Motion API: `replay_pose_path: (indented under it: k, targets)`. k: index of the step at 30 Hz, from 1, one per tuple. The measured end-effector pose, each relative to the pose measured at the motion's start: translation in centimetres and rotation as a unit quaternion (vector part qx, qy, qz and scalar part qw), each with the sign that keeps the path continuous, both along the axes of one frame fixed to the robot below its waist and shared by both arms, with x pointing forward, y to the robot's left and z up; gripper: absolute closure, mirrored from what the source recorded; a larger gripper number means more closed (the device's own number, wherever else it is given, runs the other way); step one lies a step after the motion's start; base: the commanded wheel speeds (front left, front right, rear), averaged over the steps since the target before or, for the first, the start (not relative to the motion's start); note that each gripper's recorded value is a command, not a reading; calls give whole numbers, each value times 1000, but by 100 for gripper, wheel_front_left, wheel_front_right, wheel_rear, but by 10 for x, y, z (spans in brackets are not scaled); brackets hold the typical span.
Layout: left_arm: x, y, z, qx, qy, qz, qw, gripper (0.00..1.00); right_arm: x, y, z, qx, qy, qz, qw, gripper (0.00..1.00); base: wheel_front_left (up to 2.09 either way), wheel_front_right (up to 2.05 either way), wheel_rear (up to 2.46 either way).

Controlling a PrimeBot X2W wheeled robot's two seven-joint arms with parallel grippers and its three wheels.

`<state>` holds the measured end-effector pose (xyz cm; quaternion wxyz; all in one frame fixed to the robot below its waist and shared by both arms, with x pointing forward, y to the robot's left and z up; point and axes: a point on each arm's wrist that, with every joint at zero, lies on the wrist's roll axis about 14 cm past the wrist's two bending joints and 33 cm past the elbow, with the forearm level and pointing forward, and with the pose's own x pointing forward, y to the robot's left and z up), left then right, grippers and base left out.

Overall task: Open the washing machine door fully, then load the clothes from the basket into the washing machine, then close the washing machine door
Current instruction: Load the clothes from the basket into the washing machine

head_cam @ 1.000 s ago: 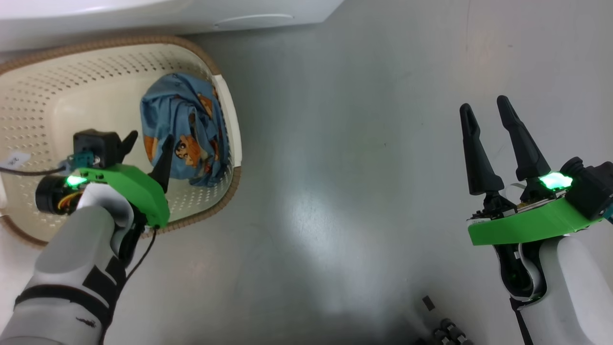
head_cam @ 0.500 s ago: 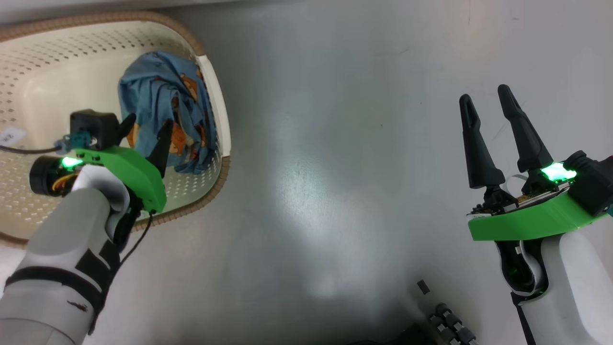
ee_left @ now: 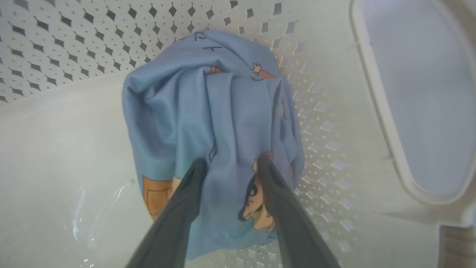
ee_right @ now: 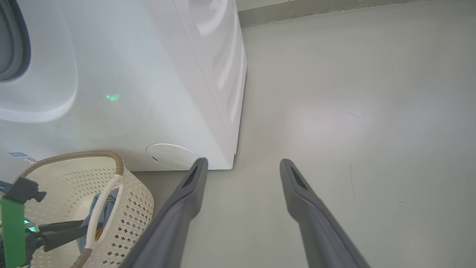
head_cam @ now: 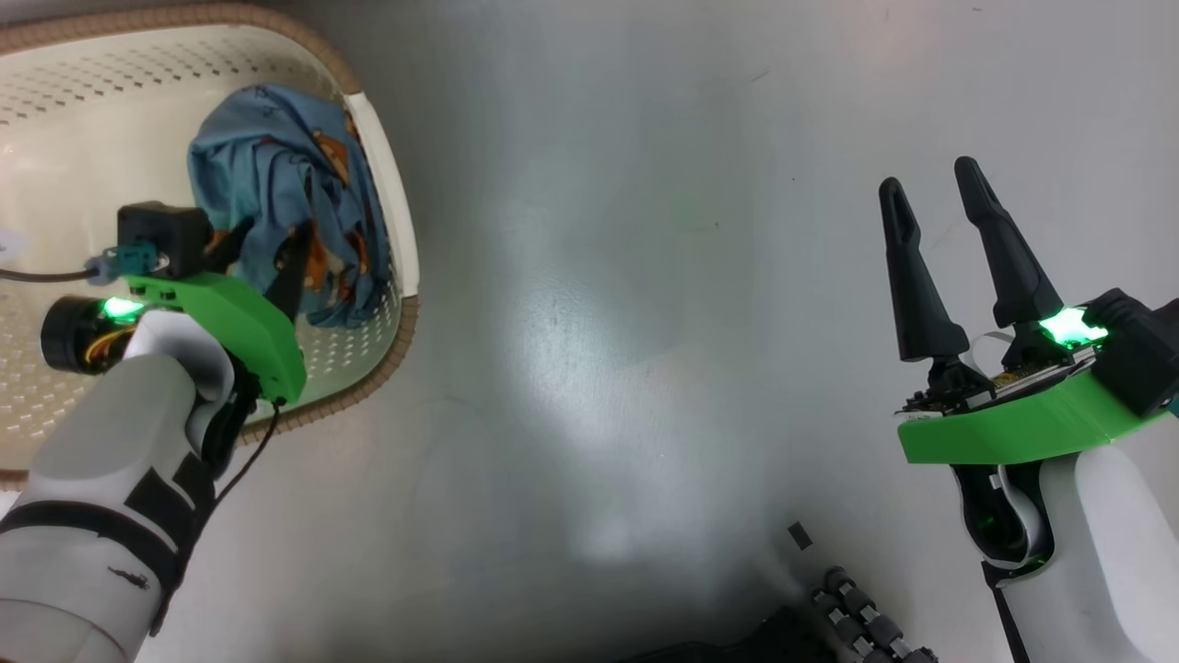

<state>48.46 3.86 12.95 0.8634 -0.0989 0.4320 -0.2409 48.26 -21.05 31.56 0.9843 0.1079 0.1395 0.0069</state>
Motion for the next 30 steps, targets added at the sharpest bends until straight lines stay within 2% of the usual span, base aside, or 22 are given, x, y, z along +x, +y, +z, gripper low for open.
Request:
replay_pose_path:
  k: [9,13,19,30]
  targets:
    - [2,-7,8,-22,8,12,1000,100,1,-1,6,-1,-7,-1,1000,0,0,0,0]
    - [17,0,21,-29,-3,44,999,100,4,-2,15,0,-18,-3,1000,0,0,0,0]
    - [41,19,52,-43,-34,106,993,100,8,3,31,7,-36,-1,999,0,0,0,0]
    - [41,52,122,-56,-107,168,978,100,8,6,75,15,-78,-2,997,0,0,0,0]
